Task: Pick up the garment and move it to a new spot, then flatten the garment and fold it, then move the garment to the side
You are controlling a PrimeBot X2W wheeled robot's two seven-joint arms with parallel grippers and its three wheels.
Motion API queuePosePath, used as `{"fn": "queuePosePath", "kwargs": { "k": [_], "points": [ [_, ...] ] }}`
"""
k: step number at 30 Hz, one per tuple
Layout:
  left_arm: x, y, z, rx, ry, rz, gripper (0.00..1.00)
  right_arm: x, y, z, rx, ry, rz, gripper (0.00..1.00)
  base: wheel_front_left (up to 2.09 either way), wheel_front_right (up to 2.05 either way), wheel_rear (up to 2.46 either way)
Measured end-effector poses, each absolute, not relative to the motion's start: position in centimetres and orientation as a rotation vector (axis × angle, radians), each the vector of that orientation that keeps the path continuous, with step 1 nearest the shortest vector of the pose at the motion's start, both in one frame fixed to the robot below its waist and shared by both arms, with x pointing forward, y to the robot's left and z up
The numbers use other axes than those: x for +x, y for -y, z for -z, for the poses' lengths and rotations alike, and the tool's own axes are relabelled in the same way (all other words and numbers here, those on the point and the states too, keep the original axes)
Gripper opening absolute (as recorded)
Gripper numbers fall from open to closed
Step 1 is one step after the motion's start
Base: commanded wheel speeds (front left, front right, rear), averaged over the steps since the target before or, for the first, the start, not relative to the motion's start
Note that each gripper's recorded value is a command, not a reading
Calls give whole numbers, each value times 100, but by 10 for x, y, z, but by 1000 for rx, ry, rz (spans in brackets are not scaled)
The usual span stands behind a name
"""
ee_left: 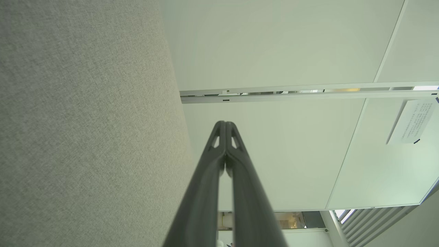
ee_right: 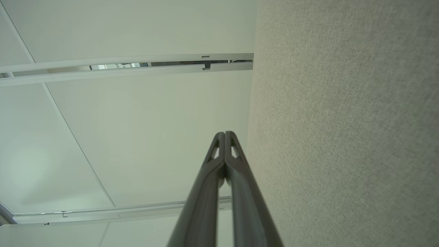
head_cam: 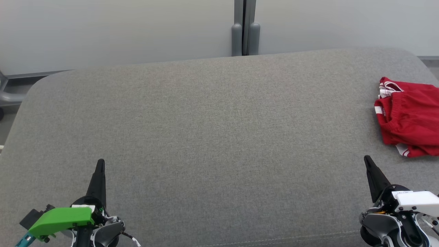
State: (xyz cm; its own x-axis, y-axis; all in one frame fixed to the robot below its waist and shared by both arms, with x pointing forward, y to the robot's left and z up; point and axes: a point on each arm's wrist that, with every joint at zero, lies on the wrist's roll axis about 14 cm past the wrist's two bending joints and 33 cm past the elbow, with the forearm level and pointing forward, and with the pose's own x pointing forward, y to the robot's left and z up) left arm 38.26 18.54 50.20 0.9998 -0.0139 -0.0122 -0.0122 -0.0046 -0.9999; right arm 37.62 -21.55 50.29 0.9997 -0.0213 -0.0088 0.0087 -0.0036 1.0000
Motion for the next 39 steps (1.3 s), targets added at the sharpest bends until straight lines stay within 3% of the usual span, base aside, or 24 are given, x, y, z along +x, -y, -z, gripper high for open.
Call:
{"fn": "queuePosePath", "kwargs": {
  "k": [39],
  "points": [
    [383,-186,-502,-1578,-20,2,0,376,216,-503,1576,10,23,0,0,0,0]
  ]
}}
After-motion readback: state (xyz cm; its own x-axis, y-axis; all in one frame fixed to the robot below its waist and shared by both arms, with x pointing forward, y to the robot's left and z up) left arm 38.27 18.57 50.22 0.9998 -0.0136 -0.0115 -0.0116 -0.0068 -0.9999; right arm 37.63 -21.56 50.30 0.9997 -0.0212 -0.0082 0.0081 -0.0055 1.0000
